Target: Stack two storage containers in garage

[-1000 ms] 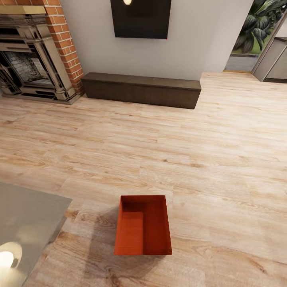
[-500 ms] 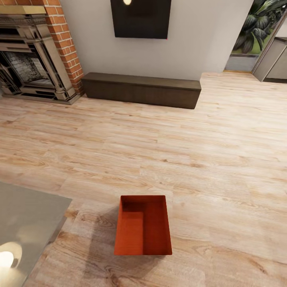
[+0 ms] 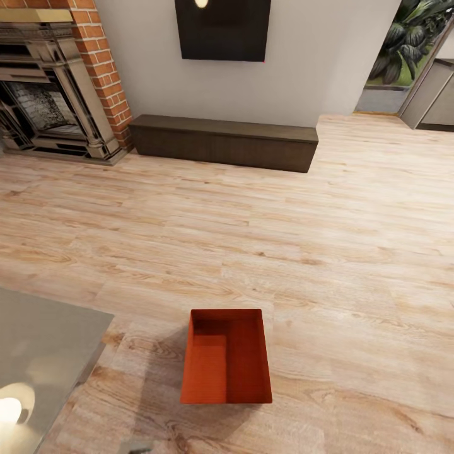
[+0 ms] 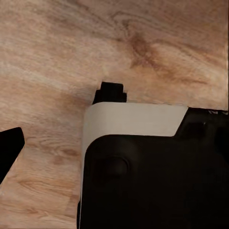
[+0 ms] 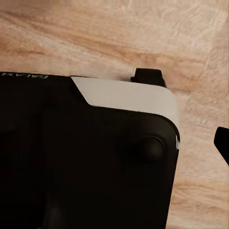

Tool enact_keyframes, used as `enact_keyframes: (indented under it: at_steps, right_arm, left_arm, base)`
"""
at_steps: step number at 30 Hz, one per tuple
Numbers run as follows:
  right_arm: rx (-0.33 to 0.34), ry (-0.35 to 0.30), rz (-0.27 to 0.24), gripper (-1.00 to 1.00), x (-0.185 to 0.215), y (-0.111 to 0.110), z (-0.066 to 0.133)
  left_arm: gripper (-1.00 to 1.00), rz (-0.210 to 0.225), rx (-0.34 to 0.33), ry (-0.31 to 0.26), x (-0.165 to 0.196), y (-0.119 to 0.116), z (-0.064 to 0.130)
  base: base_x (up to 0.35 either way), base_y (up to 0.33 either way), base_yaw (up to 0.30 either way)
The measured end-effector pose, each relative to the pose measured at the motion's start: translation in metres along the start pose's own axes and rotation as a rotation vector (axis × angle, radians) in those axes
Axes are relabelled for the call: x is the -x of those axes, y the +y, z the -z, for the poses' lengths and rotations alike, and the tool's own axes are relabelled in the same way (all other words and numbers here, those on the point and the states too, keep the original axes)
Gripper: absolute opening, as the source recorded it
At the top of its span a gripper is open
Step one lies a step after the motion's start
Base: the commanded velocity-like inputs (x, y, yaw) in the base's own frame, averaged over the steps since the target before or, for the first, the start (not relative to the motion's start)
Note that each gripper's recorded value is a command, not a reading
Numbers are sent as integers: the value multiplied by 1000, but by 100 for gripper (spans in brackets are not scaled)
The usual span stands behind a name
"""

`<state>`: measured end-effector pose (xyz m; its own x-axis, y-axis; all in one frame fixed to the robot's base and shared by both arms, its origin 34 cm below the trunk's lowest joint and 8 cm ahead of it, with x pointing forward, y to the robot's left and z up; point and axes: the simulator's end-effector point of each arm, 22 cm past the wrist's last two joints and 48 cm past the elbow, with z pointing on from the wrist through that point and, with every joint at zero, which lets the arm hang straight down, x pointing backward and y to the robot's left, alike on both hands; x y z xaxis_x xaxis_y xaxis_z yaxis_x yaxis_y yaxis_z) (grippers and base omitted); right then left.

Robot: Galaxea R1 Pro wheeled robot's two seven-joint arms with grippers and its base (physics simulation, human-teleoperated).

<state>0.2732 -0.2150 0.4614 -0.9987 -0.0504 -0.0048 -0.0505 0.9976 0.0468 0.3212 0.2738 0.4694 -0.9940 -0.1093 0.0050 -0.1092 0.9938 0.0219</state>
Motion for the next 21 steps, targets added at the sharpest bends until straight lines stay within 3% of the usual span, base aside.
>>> enact_keyframes:
  at_steps: [3,11,13,15,17,19,21]
  right_arm:
    - [9,-39,9,100,51,4,0]
    - [0,-145,24,100,172,0,9]
    - [-27,-231,28,100,250,-4,25]
    - [-44,-251,26,100,268,-7,29]
    - [-92,-319,23,100,324,-17,48]
    - [-108,-333,24,100,354,-17,60]
    - [-105,-322,26,100,370,0,65]
  left_arm:
    - [100,-8,-19,-51,55,-10,17]
    - [100,-10,-22,-34,82,-18,31]
    - [100,-4,-28,-106,144,-29,40]
    - [100,-4,-35,-121,163,-35,44]
    - [100,-3,-72,-168,212,-64,57]
    - [100,-3,-66,-184,243,-80,63]
    - [100,-14,-48,-170,266,-101,65]
  base:
    - [0,0,0]
    - [0,0,0]
    - [0,0,0]
    - [0,0,0]
    - [0,0,0]
    - [0,0,0]
    - [0,0,0]
